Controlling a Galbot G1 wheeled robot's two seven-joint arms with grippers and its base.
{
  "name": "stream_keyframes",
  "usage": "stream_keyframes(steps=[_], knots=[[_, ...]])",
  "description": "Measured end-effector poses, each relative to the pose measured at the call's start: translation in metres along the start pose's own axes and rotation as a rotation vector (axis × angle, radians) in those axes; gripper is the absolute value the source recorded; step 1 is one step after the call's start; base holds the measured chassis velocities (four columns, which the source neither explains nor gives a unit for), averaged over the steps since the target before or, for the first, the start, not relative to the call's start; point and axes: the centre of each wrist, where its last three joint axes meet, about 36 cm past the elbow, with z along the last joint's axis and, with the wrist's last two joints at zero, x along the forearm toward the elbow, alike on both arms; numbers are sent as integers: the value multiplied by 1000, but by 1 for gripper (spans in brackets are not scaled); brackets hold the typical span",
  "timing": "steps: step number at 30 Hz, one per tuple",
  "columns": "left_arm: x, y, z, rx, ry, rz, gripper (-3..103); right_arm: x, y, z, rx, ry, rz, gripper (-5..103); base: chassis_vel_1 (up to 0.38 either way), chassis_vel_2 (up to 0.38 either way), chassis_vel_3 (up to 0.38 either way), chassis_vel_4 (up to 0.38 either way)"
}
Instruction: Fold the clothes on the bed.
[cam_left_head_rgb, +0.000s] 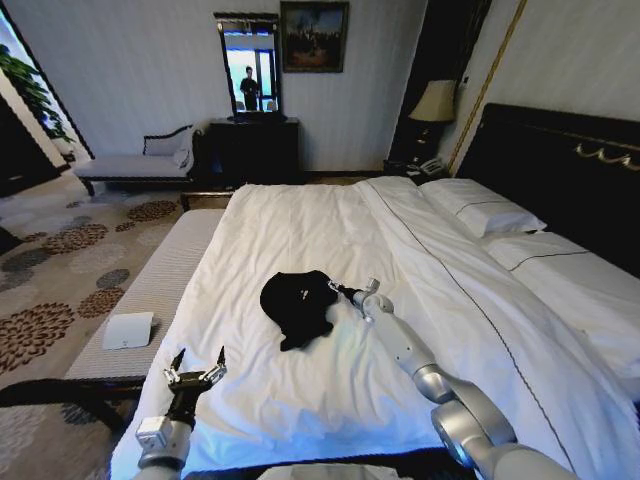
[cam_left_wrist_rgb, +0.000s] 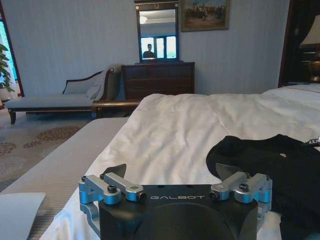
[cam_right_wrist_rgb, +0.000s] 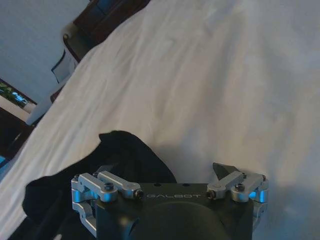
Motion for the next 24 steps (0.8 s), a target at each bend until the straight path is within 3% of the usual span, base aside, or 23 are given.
stream_keyframes(steps=[3,5,7,14,16,24], knots=[[0,1,-1,-2,-1,-2,100,-4,-2,-2,-16,1,14,97,0,0,0,0],[1,2,-2,-5,-4,-4,100,-7,-5,-3,-21,5,25,88,0,0,0,0],[1,3,-3,-6,-6,-5,100,-8,-7,-3,-22,5,28,88,0,0,0,0],[1,3,-5,-7,-8,-9,100,-8,-9,-2,-25,5,29,55,0,0,0,0],[0,3,-5,-7,-6,-10,100,-7,-8,0,-23,6,26,55,0,0,0,0],[-7,6,-6,16,15,-17,100,-4,-7,10,-19,16,15,21,0,0,0,0]])
